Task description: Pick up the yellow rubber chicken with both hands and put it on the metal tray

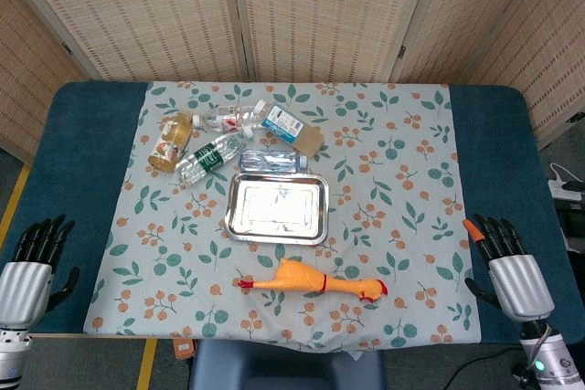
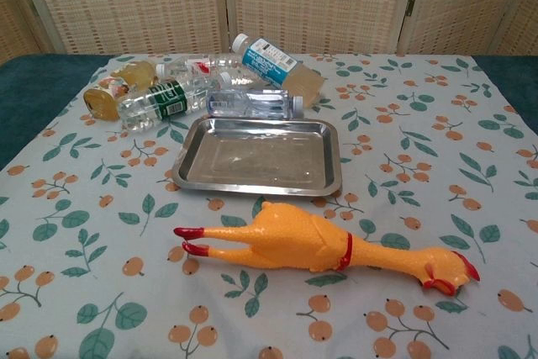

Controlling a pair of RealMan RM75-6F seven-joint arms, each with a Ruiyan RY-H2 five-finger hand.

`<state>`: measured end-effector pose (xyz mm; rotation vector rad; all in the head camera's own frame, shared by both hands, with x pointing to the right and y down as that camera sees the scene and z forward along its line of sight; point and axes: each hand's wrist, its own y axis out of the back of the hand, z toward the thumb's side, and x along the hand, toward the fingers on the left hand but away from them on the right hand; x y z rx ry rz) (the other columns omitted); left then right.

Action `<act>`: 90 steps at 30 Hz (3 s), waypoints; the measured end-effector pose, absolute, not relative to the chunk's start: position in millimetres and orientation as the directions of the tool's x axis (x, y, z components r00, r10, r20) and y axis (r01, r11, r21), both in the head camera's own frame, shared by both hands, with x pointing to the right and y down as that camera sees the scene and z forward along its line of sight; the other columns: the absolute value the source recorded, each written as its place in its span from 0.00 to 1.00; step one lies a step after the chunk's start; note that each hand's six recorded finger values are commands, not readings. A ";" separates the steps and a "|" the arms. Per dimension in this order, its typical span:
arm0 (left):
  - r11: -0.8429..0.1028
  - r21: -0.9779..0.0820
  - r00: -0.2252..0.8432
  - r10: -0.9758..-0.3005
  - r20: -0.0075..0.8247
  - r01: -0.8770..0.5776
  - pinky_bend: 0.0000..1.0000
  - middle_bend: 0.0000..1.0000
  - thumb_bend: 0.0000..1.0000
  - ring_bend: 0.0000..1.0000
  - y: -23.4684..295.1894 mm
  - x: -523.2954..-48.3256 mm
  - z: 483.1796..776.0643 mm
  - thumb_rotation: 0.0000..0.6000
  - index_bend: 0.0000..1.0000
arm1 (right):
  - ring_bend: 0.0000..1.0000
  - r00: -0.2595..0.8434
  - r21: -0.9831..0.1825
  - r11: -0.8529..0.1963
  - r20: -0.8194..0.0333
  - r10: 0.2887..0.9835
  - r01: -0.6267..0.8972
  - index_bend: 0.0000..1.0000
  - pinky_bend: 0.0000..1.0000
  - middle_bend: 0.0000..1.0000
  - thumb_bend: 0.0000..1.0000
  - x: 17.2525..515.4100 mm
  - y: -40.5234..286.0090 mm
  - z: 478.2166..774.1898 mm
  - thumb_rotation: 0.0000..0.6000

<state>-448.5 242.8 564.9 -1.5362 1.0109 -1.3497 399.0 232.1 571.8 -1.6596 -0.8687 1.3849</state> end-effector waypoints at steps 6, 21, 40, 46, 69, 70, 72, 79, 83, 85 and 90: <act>-0.339 -0.940 0.105 -0.937 0.333 -0.046 0.07 0.00 0.44 0.00 242.4 -444.8 568.5 1.00 0.00 | 0.00 0.164 -0.891 -0.454 -0.447 0.879 0.008 0.00 0.00 0.00 0.18 401.4 235.0 569.3 1.00; -0.373 -0.926 0.106 -0.925 0.366 -0.059 0.07 0.00 0.44 0.00 242.5 -447.6 570.2 1.00 0.00 | 0.00 0.341 -0.753 -0.658 -0.616 0.710 0.009 0.08 0.00 0.00 0.18 334.8 243.1 610.9 1.00; -0.372 -0.924 0.102 -0.926 0.363 -0.086 0.07 0.00 0.44 0.00 243.2 -454.1 564.1 1.00 0.00 | 0.00 0.460 -0.628 -0.778 -0.692 0.556 -0.005 0.37 0.00 0.00 0.18 205.4 258.4 688.9 1.00; -0.372 -0.924 0.101 -0.926 0.363 -0.091 0.07 0.00 0.44 0.00 242.4 -455.3 563.6 1.00 0.00 | 0.00 0.447 -0.631 -0.776 -0.694 0.565 0.001 0.41 0.00 0.00 0.18 198.5 254.4 696.4 1.00; -0.413 -0.904 0.182 -0.902 0.391 -0.108 0.13 0.06 0.44 0.03 252.2 -435.3 570.7 1.00 0.04 | 0.62 0.437 -0.718 -0.675 -0.558 0.706 0.173 0.87 0.83 0.52 0.32 183.8 221.9 667.5 1.00; -0.414 -0.903 0.191 -0.901 0.390 -0.110 0.14 0.07 0.44 0.04 253.4 -432.8 571.7 1.00 0.05 | 0.62 0.446 -0.720 -0.669 -0.546 0.709 0.183 0.87 0.83 0.52 0.32 182.8 218.1 662.2 1.00; -0.413 -0.903 0.207 -0.900 0.385 -0.119 0.16 0.10 0.44 0.06 255.8 -427.1 574.1 1.00 0.06 | 0.62 0.460 -0.724 -0.662 -0.529 0.713 0.193 0.87 0.84 0.52 0.32 181.1 212.6 654.9 1.00; -0.467 -0.864 0.299 -0.866 0.402 -0.190 0.19 0.10 0.44 0.09 262.1 -404.4 585.5 1.00 0.00 | 0.62 0.531 -0.686 -0.685 -0.496 0.687 0.245 0.87 0.84 0.53 0.32 163.9 202.3 634.9 1.00; -0.528 -0.814 0.367 -0.826 0.427 -0.242 0.15 0.00 0.40 0.01 257.1 -384.9 596.9 1.00 0.00 | 0.62 0.572 -0.666 -0.701 -0.480 0.665 0.255 0.87 0.84 0.53 0.32 150.2 199.4 625.9 1.00; -0.561 -0.788 0.389 -0.805 0.447 -0.255 0.13 0.00 0.37 0.00 255.7 -375.9 602.1 1.00 0.00 | 0.62 0.587 -0.662 -0.702 -0.468 0.661 0.263 0.88 0.84 0.53 0.32 142.4 197.5 621.3 1.00; -0.671 -0.681 0.443 -0.726 0.526 -0.293 0.08 0.00 0.34 0.00 254.9 -346.7 612.8 1.00 0.00 | 0.62 0.596 -0.671 -0.692 -0.450 0.665 0.265 0.88 0.84 0.53 0.32 130.1 195.1 615.6 1.00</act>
